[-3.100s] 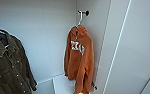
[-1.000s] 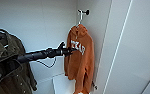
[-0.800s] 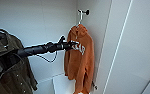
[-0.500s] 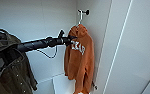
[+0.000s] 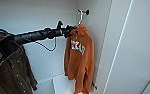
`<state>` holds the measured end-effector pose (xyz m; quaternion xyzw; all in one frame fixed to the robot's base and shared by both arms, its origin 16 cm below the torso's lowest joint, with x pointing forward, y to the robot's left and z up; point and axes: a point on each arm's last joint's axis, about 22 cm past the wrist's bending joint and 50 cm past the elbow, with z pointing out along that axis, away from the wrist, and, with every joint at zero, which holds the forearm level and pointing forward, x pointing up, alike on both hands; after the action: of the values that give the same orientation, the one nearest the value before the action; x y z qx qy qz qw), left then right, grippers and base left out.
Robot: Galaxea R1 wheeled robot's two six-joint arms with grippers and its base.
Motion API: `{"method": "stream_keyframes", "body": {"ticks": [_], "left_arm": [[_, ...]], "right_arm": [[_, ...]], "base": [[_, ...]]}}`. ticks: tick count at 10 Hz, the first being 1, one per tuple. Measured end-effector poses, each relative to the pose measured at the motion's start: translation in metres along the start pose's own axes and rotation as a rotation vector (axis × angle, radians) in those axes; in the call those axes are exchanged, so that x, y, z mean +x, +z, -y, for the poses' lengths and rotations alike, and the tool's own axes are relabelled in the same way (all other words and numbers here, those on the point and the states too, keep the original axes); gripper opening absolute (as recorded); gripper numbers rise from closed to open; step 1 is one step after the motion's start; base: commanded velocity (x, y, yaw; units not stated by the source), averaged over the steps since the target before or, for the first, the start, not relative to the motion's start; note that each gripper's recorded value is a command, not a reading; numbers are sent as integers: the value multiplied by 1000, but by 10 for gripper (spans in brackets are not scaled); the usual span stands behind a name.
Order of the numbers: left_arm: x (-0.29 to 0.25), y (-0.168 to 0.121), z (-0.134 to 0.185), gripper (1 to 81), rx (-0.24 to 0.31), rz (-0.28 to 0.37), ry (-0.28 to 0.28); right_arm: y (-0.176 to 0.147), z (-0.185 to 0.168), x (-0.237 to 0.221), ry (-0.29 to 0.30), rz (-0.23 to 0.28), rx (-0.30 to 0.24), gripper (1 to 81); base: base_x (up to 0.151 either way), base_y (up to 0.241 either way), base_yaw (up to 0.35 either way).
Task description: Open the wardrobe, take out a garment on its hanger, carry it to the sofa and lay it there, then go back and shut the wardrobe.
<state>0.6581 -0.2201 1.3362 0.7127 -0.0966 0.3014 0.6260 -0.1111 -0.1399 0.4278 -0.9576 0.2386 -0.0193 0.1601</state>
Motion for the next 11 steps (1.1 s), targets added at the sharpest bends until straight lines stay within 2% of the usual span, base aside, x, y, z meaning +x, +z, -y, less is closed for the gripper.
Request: {"method": "stream_keyframes", "body": {"ticks": [3,5,7,9,11], "left_arm": [[29,2,-21,811,-8,-50,-48],[39,12,-24,811,0,-75,-78],[50,27,-43,811,-10,-100,-97],[41,46,-63,811,-29,-90,-192],[37,53,-65,811,-33,-85,-292]], "right_arm": [[0,1,-9,4,8,1,811],[1,4,-14,6,13,4,811],[2,9,-18,9,9,11,811],[2,11,-19,11,4,12,811],[2,11,-21,11,7,12,811]], "base": [[0,0,0],[0,0,0],[0,0,0],[0,0,0],[0,0,0]]}}
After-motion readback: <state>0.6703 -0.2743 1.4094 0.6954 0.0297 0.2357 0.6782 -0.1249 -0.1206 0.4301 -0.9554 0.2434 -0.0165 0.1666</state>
